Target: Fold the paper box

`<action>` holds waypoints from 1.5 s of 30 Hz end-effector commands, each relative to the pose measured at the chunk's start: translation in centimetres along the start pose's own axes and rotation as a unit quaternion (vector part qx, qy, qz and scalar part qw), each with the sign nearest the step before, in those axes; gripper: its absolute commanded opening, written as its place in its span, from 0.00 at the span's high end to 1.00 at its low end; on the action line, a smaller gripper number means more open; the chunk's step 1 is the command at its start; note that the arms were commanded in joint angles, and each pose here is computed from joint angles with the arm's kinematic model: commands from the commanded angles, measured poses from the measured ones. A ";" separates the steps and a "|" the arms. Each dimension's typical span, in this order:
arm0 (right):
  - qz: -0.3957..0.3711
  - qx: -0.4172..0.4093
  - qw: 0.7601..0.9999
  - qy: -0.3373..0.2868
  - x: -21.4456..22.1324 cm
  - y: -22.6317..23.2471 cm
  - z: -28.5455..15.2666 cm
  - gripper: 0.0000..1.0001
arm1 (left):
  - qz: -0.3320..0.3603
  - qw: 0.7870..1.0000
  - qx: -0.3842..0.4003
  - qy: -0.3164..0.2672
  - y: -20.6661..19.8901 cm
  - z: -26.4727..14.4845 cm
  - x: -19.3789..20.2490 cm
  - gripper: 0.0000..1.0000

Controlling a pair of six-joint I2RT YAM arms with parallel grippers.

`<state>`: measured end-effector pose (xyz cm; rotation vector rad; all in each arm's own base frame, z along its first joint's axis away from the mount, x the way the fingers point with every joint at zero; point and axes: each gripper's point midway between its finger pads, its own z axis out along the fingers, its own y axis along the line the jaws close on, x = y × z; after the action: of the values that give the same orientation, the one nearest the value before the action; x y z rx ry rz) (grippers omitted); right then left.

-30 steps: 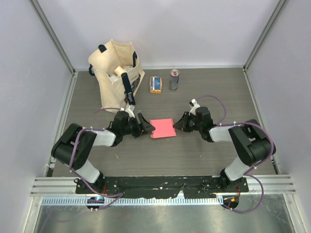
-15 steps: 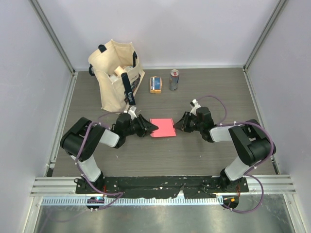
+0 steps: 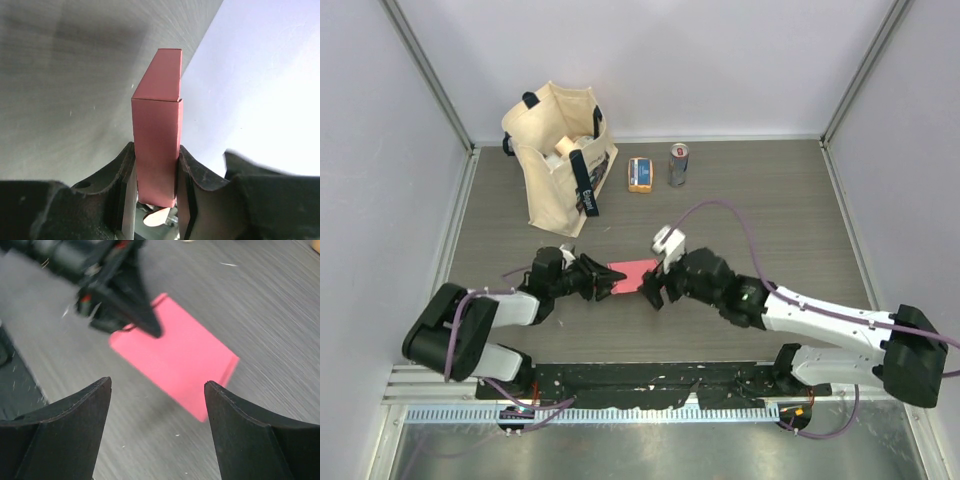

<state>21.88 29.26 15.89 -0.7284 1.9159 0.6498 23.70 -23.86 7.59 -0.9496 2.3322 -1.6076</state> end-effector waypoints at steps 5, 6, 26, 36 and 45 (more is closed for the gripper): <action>-0.304 0.017 0.950 0.063 2.4 3.8 0.8 0.20 | -0.119 0.991 -0.037 0.053 -0.1 -3.7 3.2 0.76; -0.316 0.021 0.947 0.062 2.3 4.0 0.9 0.20 | -0.124 0.990 -0.042 0.052 0.0 -3.9 3.3 0.76; -0.370 0.088 0.925 -0.009 2.4 5.2 2.9 0.72 | -0.106 0.991 -0.012 0.076 -0.9 -5.1 4.3 0.74; -0.319 0.025 0.941 0.107 5.2 5.1 1.5 0.80 | 0.182 0.972 -0.074 -0.128 -1.2 -7.7 -1.3 0.36; -0.156 -0.089 0.956 0.234 7.1 3.4 1.0 0.79 | 0.377 0.890 0.002 -0.256 -6.5 -12.2 -2.8 0.49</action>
<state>19.88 30.81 9.60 -1.3264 1.9308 0.2410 21.77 -15.54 16.86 -0.4733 2.0044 -1.0834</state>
